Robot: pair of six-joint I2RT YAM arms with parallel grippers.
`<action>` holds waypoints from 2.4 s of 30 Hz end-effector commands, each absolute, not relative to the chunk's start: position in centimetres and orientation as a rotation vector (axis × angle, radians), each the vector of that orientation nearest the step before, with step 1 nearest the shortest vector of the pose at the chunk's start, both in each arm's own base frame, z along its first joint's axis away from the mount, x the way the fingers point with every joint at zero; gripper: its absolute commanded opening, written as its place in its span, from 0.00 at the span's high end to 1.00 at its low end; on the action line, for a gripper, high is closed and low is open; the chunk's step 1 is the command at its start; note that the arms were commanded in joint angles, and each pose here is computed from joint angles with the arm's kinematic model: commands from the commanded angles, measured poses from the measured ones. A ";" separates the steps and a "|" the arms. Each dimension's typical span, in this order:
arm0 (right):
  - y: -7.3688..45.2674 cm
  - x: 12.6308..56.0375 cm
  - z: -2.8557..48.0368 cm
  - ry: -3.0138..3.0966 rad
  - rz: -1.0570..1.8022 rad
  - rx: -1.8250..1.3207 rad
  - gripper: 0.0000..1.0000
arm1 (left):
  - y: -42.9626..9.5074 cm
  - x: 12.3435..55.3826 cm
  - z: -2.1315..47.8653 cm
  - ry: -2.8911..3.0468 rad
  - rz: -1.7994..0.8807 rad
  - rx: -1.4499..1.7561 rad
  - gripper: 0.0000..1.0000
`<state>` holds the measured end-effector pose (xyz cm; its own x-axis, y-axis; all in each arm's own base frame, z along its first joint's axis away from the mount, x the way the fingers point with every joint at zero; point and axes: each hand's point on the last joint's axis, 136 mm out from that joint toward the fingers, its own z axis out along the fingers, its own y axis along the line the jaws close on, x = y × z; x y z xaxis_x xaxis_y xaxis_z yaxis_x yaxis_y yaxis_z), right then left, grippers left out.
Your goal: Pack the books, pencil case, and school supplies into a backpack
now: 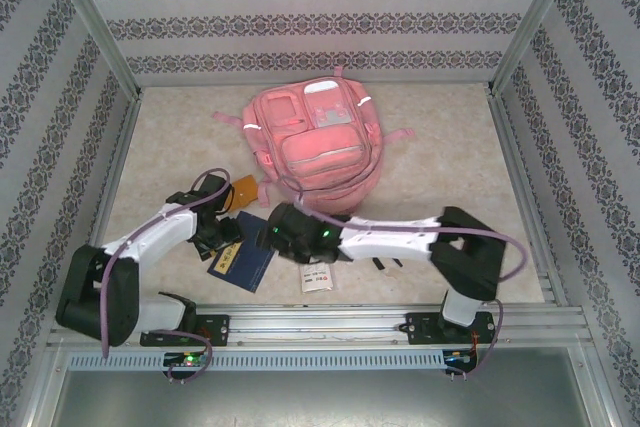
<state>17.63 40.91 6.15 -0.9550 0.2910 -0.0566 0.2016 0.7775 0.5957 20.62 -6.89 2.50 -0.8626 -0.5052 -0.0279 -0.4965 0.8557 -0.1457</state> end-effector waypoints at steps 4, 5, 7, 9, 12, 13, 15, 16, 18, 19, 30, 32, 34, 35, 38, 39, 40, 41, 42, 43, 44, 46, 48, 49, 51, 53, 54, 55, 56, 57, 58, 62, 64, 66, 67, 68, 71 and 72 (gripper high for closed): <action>43.1 17.0 3.6 2.865 0.999 0.696 0.42 | -7.4 19.5 0.7 2.945 -0.336 -0.932 0.53; 43.1 17.2 3.2 2.864 0.995 0.699 0.43 | -7.4 19.2 0.5 2.942 -0.353 -0.964 0.54; 43.3 17.4 2.4 2.863 1.008 0.689 0.44 | -7.1 18.5 -0.2 2.940 -0.375 -1.032 0.57; 44.1 17.5 1.8 2.874 1.051 0.648 0.46 | -6.9 18.0 -0.5 2.943 -0.395 -1.071 0.61; 44.9 17.5 1.4 2.881 1.108 0.622 0.47 | -6.7 17.5 -0.9 2.944 -0.409 -1.111 0.61; 45.1 17.5 1.4 2.880 1.123 0.615 0.46 | -6.7 17.5 -0.9 2.943 -0.415 -1.119 0.62; 46.3 18.1 2.4 2.832 1.245 0.555 0.46 | -6.5 17.4 -0.9 2.936 -0.416 -1.134 0.62; 47.1 18.4 3.2 2.789 1.338 0.515 0.46 | -6.4 17.3 -1.0 2.933 -0.412 -1.145 0.62; 48.4 19.1 5.3 2.690 1.520 0.432 0.48 | -6.2 17.2 -1.1 2.922 -0.411 -1.163 0.63; 48.8 19.4 6.4 2.635 1.603 0.399 0.49 | -6.1 17.1 -1.1 2.918 -0.414 -1.173 0.63; 50.9 19.6 12.8 2.322 1.980 0.136 0.50 | -5.9 17.1 -1.1 2.896 -0.430 -1.200 0.64; 51.1 19.5 13.4 2.290 1.995 0.096 0.51 | -5.8 17.1 -1.0 2.886 -0.428 -1.210 0.66; 51.0 19.3 13.1 2.303 1.975 0.099 0.53 | -5.7 17.3 -0.9 2.874 -0.433 -1.211 0.66; 50.8 19.4 12.6 2.316 1.959 0.118 0.54 | -5.8 17.3 -0.9 2.873 -0.434 -1.210 0.66; 50.1 19.7 10.7 2.358 1.917 0.184 0.68 | -5.8 17.5 -0.7 2.867 -0.444 -1.200 0.66; 50.1 19.6 10.5 2.366 1.912 0.179 0.74 | -5.9 17.7 -0.5 2.863 -0.460 -1.186 0.66; 50.0 19.5 10.3 2.374 1.902 0.167 0.80 | -6.1 18.0 -0.1 2.861 -0.483 -1.155 0.66; 49.8 19.4 10.2 2.384 1.890 0.158 0.84 | -6.2 18.4 0.4 2.851 -0.497 -1.136 0.65; 49.4 19.3 10.0 2.395 1.867 0.154 0.86 | -6.2 18.8 1.2 2.836 -0.499 -1.112 0.62; 48.9 19.2 9.8 2.400 1.842 0.156 0.87 | -6.0 19.4 2.3 2.809 -0.502 -1.086 0.60; 48.4 19.2 9.6 2.411 1.814 0.162 0.89 | -5.9 19.9 3.4 2.782 -0.500 -1.063 0.58; 47.1 19.1 9.4 2.443 1.744 0.146 0.91 | -5.3 21.3 6.4 2.704 -0.479 -1.013 0.55; 46.0 18.9 9.8 2.452 1.685 0.094 0.92 | -5.0 22.7 9.5 2.626 -0.491 -0.943 0.52; 45.3 18.8 9.9 2.465 1.643 0.064 0.93 | -5.3 23.5 11.3 2.586 -0.527 -0.891 0.50; 43.9 18.9 10.8 2.458 1.587 -0.005 0.96 | -6.4 25.1 14.3 2.521 -0.626 -0.772 0.45; 42.0 19.3 11.6 2.458 1.521 -0.063 0.98 | -7.9 26.4 17.2 2.469 -0.727 -0.633 0.43; 40.7 19.8 12.1 2.457 1.472 -0.077 0.98 | -8.8 27.1 18.7 2.441 -0.764 -0.543 0.43; 39.1 20.3 12.5 2.458 1.411 -0.084 0.98 | -9.9 27.7 20.1 2.421 -0.788 -0.427 0.42; 37.5 20.8 12.6 2.469 1.344 -0.085 0.98 | -10.8 28.1 21.0 2.414 -0.780 -0.333 0.41; 35.6 21.6 13.4 2.458 1.275 -0.087 0.98 | -11.9 28.5 22.1 2.402 -0.752 -0.210 0.39; 33.3 22.4 13.8 2.460 1.189 -0.077 0.98 | -13.1 29.0 23.3 2.387 -0.718 -0.086 0.37; 22.5 26.0 16.3 2.412 0.875 0.101 0.99 | -18.8 30.0 24.8 2.346 -0.581 0.381 0.34; 16.3 27.4 17.8 2.355 0.725 0.254 0.99 | -21.5 30.9 24.1 2.341 -0.489 0.554 0.35; 10.7 28.1 19.2 2.281 0.614 0.391 0.99 | -24.1 31.7 23.0 2.330 -0.433 0.715 0.35; 8.3 28.3 19.9 2.241 0.578 0.456 0.99 | -25.4 32.1 22.2 2.329 -0.390 0.795 0.34; 6.5 28.4 20.5 2.211 0.557 0.500 0.99 | -26.3 32.5 21.4 2.329 -0.344 0.848 0.34; 2.6 28.3 21.9 2.141 0.513 0.586 0.99 | -28.8 34.5 18.7 2.350 -0.208 0.959 0.33; 2.0 28.3 22.2 2.133 0.502 0.595 0.99 | -29.3 35.5 17.7 2.371 -0.156 0.952 0.32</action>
